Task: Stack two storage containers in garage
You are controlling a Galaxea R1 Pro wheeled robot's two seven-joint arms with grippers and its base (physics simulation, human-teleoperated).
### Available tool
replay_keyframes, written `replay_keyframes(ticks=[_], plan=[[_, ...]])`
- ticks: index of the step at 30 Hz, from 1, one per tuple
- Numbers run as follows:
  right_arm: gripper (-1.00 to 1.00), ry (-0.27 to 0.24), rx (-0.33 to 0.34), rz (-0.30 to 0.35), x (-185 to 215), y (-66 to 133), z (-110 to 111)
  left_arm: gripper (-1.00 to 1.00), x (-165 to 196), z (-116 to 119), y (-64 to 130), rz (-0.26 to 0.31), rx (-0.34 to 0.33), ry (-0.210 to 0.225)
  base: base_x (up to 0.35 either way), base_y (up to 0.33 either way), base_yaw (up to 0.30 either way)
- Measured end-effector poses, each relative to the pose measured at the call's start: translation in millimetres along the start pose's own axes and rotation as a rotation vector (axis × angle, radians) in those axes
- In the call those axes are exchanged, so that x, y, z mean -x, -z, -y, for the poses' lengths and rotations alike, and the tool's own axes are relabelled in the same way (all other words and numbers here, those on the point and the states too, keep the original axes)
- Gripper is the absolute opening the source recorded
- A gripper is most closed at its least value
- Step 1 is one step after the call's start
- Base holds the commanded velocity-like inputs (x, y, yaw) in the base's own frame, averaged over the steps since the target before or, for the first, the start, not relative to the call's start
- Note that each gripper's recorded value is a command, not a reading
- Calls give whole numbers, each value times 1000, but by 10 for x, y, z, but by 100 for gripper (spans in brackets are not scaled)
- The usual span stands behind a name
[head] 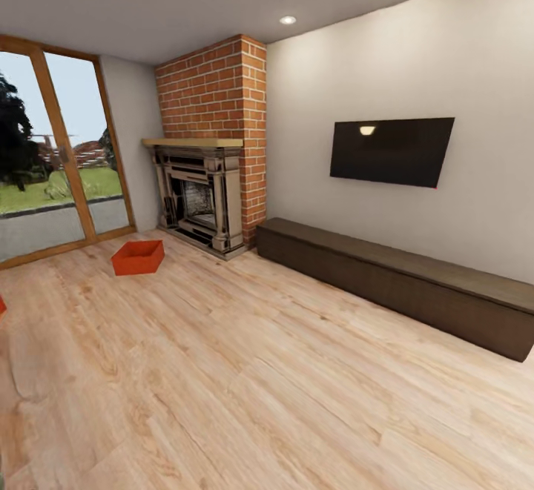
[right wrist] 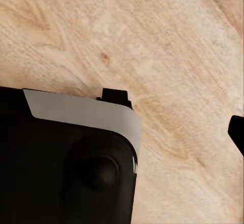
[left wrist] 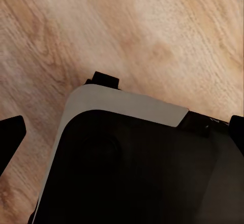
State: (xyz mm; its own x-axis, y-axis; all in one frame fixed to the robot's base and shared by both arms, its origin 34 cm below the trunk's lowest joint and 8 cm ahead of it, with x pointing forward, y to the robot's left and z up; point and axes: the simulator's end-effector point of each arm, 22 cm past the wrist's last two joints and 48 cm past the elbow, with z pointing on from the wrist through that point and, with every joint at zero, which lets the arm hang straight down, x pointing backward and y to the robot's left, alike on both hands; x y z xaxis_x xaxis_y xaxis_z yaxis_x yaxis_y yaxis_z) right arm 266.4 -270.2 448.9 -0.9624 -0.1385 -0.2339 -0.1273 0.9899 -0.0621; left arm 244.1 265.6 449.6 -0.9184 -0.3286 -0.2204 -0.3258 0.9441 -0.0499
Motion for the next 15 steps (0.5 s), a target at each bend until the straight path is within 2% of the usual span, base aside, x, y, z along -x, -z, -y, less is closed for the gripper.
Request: replay_keyframes(ticks=[7, 15], plan=[[100, 0, 0, 1, 2, 0, 0, 100, -1, 0, 0, 0, 0, 0, 323, 0, 259], [100, -8, -3, 0, 0, 0, 13, 100, -3, 1, 0, -1, 0, 0, 323, 0, 33]])
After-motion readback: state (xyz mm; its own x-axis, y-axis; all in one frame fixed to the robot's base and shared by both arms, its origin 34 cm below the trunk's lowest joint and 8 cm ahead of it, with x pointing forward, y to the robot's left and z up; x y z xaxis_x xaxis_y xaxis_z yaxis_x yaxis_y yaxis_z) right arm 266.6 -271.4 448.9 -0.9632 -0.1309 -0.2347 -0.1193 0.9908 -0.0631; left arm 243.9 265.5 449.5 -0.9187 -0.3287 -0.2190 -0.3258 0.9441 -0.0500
